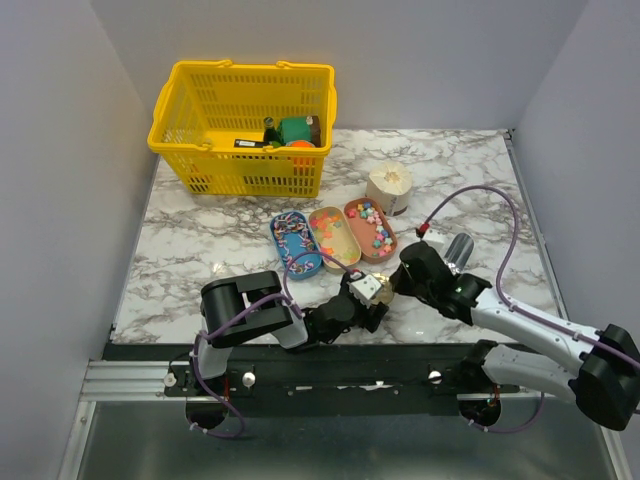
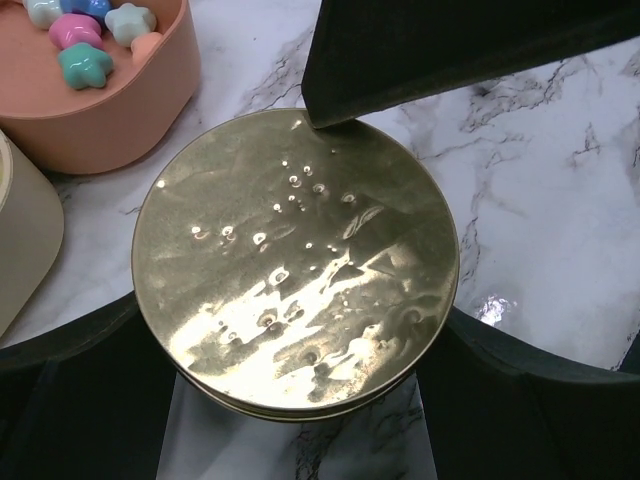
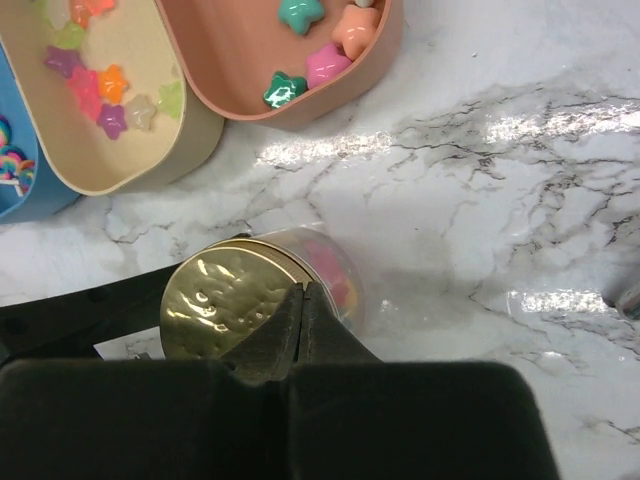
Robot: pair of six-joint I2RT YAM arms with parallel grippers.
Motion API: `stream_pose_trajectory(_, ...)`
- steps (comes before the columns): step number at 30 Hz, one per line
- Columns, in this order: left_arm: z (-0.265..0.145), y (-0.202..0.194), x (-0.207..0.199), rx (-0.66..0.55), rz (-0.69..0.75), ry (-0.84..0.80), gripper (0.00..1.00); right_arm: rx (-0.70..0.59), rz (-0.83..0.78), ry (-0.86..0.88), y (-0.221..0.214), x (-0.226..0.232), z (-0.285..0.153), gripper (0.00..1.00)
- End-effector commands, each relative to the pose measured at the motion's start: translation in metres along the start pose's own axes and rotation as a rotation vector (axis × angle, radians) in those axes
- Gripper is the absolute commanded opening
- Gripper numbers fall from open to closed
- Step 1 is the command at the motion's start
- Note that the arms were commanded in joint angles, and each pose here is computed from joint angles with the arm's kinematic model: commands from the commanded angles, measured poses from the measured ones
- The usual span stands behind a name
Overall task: Pack the candies
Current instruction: Screw the bottle lid onto the packing bottle.
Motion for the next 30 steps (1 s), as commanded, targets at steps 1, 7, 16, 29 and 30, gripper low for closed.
stream_pose_trajectory(1, -0.017, -0.063, 0.029, 0.259, 0.037, 0.124, 0.77, 0.252, -0.027, 0.066, -0.074, -0.013, 0.001, 0.01)
stream_pose_trajectory(7, -0.011, -0.064, 0.032, 0.266, 0.025, 0.148, 0.77, 0.334, 0.036, 0.206, -0.103, -0.012, -0.018, 0.01)
stream_pose_trajectory(16, -0.012, -0.066, 0.034, 0.285, 0.048, 0.155, 0.77, 0.290, 0.049, 0.306, -0.084, -0.007, -0.058, 0.01)
stream_pose_trajectory(29, -0.021, -0.066, 0.036, 0.293, 0.065, 0.135, 0.77, -0.027, 0.094, -0.011, -0.006, -0.027, -0.058, 0.39)
stream_pose_trajectory(30, -0.021, -0.067, 0.035, 0.294, 0.064, 0.130, 0.77, -0.036, 0.078, -0.032, -0.002, -0.025, -0.053, 0.40)
Point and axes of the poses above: each gripper's point midway between its finger pads, its own z axis out along the fingers, its own x axis along the line the jaws close on, y = z × x, the point moved 5 cm from there along -z, back along the fingers, and after that the axes turned 13 degrees about -z, right-handed, at the moved point
